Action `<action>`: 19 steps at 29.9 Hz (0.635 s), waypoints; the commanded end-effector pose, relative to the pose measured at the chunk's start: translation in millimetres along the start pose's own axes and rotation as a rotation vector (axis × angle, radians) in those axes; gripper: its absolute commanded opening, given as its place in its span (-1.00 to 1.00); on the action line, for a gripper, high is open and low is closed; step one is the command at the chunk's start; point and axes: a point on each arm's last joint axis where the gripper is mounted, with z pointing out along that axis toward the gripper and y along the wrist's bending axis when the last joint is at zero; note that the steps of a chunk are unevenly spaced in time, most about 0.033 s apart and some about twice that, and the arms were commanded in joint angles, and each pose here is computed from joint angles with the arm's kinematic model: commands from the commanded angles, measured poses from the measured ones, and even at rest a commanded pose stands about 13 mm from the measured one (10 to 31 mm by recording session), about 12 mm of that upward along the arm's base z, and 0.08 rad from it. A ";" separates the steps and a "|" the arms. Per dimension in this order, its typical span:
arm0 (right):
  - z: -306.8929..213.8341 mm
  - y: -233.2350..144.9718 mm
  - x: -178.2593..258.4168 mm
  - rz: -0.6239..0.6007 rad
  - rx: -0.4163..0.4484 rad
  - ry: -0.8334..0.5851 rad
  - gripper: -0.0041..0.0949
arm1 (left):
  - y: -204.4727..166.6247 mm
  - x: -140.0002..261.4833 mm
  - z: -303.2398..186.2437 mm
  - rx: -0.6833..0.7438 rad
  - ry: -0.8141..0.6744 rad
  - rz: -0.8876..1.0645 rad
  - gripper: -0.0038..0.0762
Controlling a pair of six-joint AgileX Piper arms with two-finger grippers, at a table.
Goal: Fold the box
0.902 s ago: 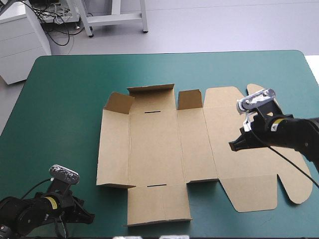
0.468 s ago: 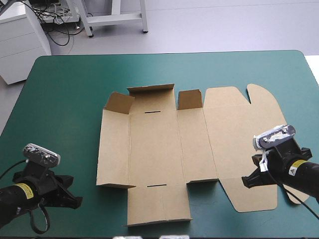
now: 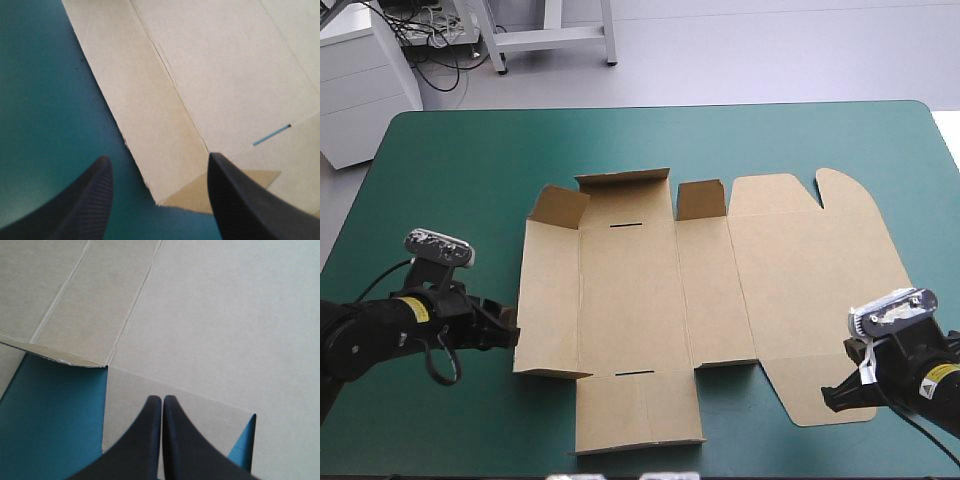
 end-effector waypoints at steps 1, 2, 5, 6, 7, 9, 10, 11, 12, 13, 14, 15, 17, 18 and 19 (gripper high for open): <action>-12.7 -4.5 -1.7 0.007 0.065 -0.061 -0.93 | -3.3 -21.6 9.3 0.039 -0.073 -0.038 0.24; -15.3 -5.0 0.3 0.001 0.076 -0.063 -0.93 | -3.7 -24.0 14.8 0.048 -0.056 -0.047 0.26; -20.2 -4.6 3.8 -0.002 0.083 -0.074 -0.93 | -3.1 -30.0 34.3 0.060 0.009 -0.067 0.30; -21.7 -3.9 4.8 0.001 0.079 -0.080 -0.93 | -2.7 -31.2 39.4 0.061 0.026 -0.071 0.31; -22.7 -3.7 5.8 0.001 0.079 -0.080 -0.93 | -2.2 -32.7 45.3 0.061 0.044 -0.082 0.33; -24.8 -3.2 7.8 0.001 0.079 -0.081 -0.93 | -0.6 -35.3 54.5 0.051 0.063 -0.098 0.36; -25.7 -3.0 8.6 0.001 0.079 -0.082 -0.93 | 0.1 -36.6 59.1 0.048 0.071 -0.104 0.38; -26.2 -2.9 9.2 0.001 0.079 -0.082 -0.93 | 1.1 -37.9 63.4 0.041 0.077 -0.113 0.39; -27.1 -2.7 9.7 0.000 0.080 -0.086 -0.93 | 2.5 -38.9 67.7 0.030 0.085 -0.122 0.39; -27.7 -2.6 10.0 -0.002 0.080 -0.089 -0.93 | 3.8 -39.4 70.6 0.018 0.093 -0.125 0.40; -28.0 -2.6 10.2 -0.004 0.081 -0.090 -0.93 | 5.2 -39.7 74.8 0.007 0.106 -0.136 0.41; -28.2 -2.6 10.3 -0.007 0.081 -0.091 -0.93 | 6.2 -40.0 78.5 -0.001 0.118 -0.147 0.44; -28.2 -2.5 10.7 -0.007 0.080 -0.087 -0.93 | 7.2 -39.8 84.4 -0.008 0.144 -0.157 0.50; -28.1 -2.5 10.9 -0.007 0.080 -0.084 -0.93 | 7.6 -39.7 86.8 -0.012 0.154 -0.167 0.54; -28.1 -2.5 11.1 -0.007 0.080 -0.083 -0.93 | 8.0 -39.3 87.8 -0.015 0.158 -0.178 0.57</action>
